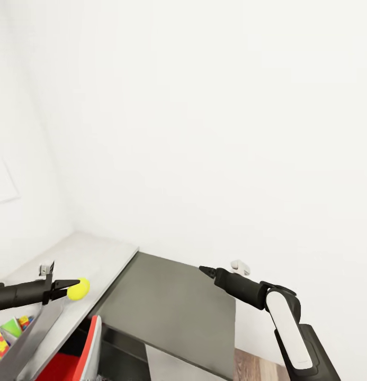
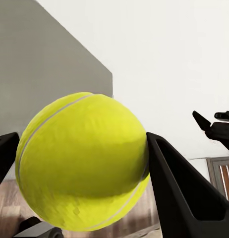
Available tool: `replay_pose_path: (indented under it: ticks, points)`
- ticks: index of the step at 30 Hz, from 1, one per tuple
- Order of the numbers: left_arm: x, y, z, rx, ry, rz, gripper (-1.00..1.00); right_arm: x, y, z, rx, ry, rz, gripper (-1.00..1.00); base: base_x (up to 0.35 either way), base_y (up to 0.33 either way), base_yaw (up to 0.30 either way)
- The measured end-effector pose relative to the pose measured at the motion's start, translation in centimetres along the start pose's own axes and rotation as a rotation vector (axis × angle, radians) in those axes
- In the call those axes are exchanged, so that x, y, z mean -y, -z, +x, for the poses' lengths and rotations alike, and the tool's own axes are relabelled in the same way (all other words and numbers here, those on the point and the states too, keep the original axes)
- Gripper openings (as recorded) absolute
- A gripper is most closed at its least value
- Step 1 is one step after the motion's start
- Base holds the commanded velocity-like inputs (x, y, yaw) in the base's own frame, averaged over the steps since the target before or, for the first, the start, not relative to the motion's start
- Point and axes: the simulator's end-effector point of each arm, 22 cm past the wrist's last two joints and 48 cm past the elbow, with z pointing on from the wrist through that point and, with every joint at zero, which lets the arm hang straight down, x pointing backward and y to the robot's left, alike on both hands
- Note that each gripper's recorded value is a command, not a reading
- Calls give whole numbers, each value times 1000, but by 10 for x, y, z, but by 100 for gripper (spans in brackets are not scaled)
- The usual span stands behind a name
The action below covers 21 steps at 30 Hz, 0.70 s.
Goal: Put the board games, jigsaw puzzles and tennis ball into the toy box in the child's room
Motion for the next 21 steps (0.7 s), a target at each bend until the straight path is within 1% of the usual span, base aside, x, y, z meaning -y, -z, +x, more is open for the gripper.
replay_pose_path:
  ticks: [4, 8, 11, 14, 16, 18, 19, 20, 21]
  points:
    - [0, 0, 0, 1, 0, 1, -100, 0, 0, 0, -1, 0, -1, 100, 0, 0, 243]
    - [0, 0, 0, 0, 0, 1, -100, -1, 0, 1, -2, 0, -1, 100, -13, 0, 58]
    - [1, 0, -1, 1, 0, 4, -100, 0, -1, 1, -2, 0, -1, 100, -193, 0, 19]
    - [3, 0, -1, 2, -4, 12, -100, 0, 0, 0, -2, 0, -1, 100, -174, 0, 135]
    - [12, 0, -2, 3, -17, 43, -100, 0, 0, 0, -2, 0, 0, 100, -59, 0, 224]
    - [28, 1, -3, 4, -46, 108, -100, 0, 0, 0, -1, 0, 0, 100, -26, 0, 248]
    - [32, 2, -2, 4, -55, 128, -100, 0, 0, 0, -2, 0, 0, 100, -15, 0, 256]
    - [40, 3, -2, 4, -74, 163, -100, 0, 0, 0, -1, 0, 0, 100, -10, 0, 260]
    - [45, 4, -1, 4, -92, 184, -100, 0, 0, 0, -1, 0, 0, 100, -6, 0, 263]
